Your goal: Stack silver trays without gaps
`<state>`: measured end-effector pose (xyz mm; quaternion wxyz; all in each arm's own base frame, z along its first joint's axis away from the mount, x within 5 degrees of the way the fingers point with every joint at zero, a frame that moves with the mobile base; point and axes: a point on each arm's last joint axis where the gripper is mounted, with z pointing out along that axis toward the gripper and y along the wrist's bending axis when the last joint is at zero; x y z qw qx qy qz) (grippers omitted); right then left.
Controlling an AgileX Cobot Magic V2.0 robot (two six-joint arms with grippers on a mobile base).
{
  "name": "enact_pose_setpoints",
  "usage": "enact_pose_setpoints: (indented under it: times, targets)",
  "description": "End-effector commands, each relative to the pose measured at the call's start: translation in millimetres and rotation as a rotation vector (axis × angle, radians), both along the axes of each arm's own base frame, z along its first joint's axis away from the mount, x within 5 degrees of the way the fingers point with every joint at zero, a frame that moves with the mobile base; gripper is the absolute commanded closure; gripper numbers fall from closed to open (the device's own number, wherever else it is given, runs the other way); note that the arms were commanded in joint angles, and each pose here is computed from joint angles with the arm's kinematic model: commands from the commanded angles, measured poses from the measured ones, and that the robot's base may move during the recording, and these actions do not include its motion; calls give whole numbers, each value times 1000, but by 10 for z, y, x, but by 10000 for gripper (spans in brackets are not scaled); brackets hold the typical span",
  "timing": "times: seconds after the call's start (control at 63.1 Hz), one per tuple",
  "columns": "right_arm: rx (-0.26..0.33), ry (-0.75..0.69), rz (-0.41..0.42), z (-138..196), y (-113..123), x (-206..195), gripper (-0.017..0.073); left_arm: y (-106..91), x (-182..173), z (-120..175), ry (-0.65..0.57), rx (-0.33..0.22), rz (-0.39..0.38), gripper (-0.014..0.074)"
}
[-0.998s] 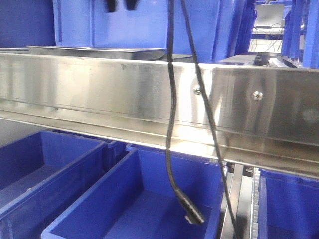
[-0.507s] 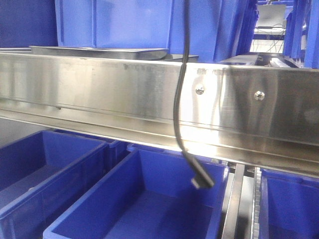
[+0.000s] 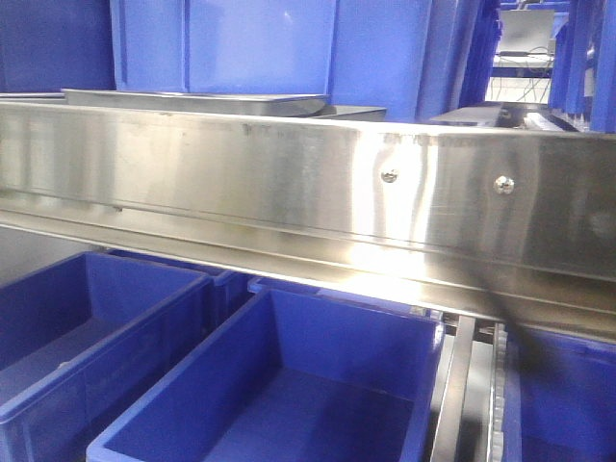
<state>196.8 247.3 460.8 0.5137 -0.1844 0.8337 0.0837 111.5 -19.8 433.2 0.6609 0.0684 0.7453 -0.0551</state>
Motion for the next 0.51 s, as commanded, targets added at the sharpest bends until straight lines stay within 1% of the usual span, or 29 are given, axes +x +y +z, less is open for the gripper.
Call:
enact_pose_setpoints:
  times: [0.0,0.079,0.127,0.158,0.222,0.285,0.412,0.428,0.491]
  targets:
    - [2,-55,48,76,-153,-190,629,43,-275,-44,-83,-23,-7,599]
    - [39,-83,108,112,-303,-384,629,89,-526,-91,-149,-35,-7,599]
    - [74,-99,145,127,-395,-500,629,113,-653,-131,-173,-40,-7,599]
    - [82,-106,162,126,-460,-566,629,125,-719,-163,-179,-41,-7,599]
    - [67,-127,174,111,-602,-677,629,143,-816,-252,-175,-40,-7,599]
    - [50,-138,184,74,-735,-775,629,153,-859,-375,-144,-30,-4,599]
    - [53,-135,229,-33,-951,-944,629,144,-808,-680,-60,-14,-4,599]
    - [47,-134,233,-61,-971,-959,629,143,-800,-707,-53,-13,-4,599]
    - [44,-130,225,-130,-1114,-1010,629,133,-749,-836,-13,-6,-4,599]
